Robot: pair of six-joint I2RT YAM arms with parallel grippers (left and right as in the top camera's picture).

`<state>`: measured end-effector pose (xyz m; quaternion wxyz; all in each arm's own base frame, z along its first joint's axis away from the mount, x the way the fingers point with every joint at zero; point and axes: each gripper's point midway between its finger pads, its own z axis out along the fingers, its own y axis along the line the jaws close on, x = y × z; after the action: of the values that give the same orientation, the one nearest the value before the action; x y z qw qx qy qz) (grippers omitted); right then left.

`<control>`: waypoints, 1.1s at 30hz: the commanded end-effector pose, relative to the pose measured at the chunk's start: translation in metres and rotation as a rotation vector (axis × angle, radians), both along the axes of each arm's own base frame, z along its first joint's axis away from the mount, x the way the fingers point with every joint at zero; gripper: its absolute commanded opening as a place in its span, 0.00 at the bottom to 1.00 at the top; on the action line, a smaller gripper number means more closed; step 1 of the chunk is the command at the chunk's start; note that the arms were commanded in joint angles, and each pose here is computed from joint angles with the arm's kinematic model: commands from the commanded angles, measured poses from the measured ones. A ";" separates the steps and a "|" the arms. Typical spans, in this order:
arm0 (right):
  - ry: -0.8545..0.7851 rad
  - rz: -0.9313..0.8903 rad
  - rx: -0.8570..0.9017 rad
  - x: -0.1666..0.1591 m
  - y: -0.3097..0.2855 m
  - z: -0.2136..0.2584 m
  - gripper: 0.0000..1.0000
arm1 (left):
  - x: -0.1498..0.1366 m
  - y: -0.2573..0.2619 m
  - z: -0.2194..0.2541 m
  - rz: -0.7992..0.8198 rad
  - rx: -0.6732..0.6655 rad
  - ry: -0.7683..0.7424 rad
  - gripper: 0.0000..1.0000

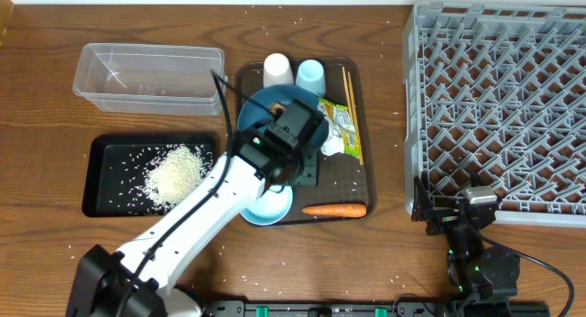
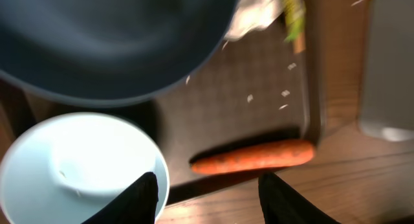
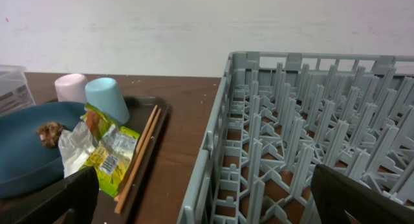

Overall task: Sort waste into correct bins and load items into the dishwasher rack
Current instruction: 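Grasp the teal plate rim with the left gripper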

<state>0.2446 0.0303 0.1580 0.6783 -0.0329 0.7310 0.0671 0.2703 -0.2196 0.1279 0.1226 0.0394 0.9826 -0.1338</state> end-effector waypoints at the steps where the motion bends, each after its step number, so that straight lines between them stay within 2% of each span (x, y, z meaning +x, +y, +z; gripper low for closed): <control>1: 0.002 -0.025 0.013 0.000 -0.006 -0.001 0.99 | 0.016 -0.001 0.025 -0.095 -0.006 -0.079 0.54; 6: 0.002 -0.025 0.013 0.000 -0.006 -0.001 0.99 | 0.029 -0.011 0.029 -0.194 -0.004 -0.162 0.55; 12: 0.002 -0.025 0.013 0.000 -0.006 -0.001 0.99 | 0.056 -0.005 0.012 -0.195 0.131 -0.247 0.57; 16: 0.002 -0.025 0.013 0.000 -0.006 -0.001 0.99 | 0.059 -0.008 -0.008 -0.204 0.154 -0.212 0.67; 33: 0.003 -0.025 0.013 0.000 -0.005 -0.001 0.99 | 0.059 -0.015 -0.093 -0.238 0.244 -0.061 0.68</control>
<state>0.2446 0.0303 0.1579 0.6781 -0.0329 0.7311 0.0671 0.3263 -0.2337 0.0406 0.1307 0.1660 0.9768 -0.0360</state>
